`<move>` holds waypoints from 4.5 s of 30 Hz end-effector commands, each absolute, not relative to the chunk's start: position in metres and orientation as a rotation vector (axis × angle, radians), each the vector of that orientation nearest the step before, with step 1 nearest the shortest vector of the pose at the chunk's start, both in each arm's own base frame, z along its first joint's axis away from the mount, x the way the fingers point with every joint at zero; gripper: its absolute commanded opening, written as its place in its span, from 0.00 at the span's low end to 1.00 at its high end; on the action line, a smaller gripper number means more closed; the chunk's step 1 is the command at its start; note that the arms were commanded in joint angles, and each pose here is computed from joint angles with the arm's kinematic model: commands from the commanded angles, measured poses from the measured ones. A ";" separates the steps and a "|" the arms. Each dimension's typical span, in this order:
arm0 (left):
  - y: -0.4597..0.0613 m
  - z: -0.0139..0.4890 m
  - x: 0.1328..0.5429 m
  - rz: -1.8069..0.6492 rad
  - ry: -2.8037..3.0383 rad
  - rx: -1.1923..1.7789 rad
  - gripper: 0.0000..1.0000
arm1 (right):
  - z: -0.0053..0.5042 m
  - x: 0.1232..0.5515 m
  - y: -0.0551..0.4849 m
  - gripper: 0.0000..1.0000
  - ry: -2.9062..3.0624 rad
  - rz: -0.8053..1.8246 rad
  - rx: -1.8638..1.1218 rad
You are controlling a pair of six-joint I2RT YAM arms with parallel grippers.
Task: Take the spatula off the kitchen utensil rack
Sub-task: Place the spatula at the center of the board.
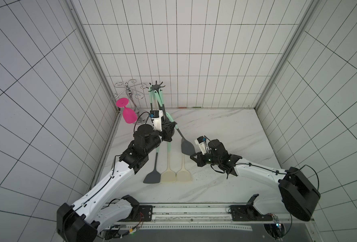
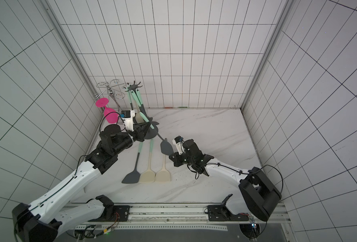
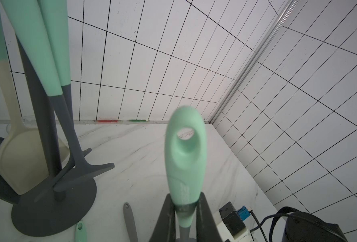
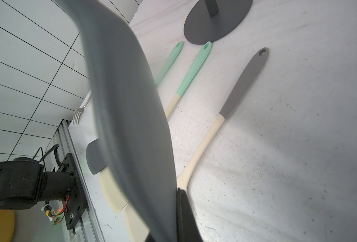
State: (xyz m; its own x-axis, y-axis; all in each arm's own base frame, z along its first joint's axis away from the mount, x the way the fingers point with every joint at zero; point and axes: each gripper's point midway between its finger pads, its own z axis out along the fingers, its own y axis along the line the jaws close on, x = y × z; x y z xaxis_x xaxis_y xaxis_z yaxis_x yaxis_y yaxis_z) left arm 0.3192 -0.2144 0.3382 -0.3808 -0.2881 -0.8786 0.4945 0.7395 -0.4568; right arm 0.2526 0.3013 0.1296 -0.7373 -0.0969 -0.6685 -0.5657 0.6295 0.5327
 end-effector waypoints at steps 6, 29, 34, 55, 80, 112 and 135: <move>-0.241 0.301 0.313 -0.918 1.916 0.277 0.51 | 0.171 0.259 0.296 0.00 2.092 1.171 -0.348; -0.311 0.259 0.337 -1.198 1.962 0.312 0.47 | 0.152 0.256 0.288 0.00 2.128 1.352 -0.169; -0.329 0.249 0.352 -1.203 1.988 0.329 0.42 | 0.152 0.251 0.288 0.00 2.139 1.360 -0.186; -0.357 0.242 0.363 -1.158 2.009 0.382 0.00 | 0.150 0.232 0.275 0.00 2.170 1.287 -0.277; -0.370 0.129 0.298 -0.675 2.538 0.108 0.00 | 0.182 0.219 0.116 0.56 2.082 0.453 -0.043; -0.361 0.026 0.285 -0.437 2.773 -0.064 0.08 | 0.177 0.210 0.095 0.57 2.076 0.384 -0.005; -0.342 0.015 0.294 -0.412 2.794 -0.044 0.25 | 0.172 0.217 0.102 0.57 2.095 0.373 -0.026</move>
State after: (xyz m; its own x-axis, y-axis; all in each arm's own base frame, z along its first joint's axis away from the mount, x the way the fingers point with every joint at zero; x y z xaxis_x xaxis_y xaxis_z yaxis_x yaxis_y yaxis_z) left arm 0.2990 -0.3514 0.0265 -0.9442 -0.0917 -0.3165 0.0170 0.9456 -0.3248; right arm 0.2141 0.1045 0.1711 -0.5457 0.1298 -0.8279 -0.1724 0.9494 0.2625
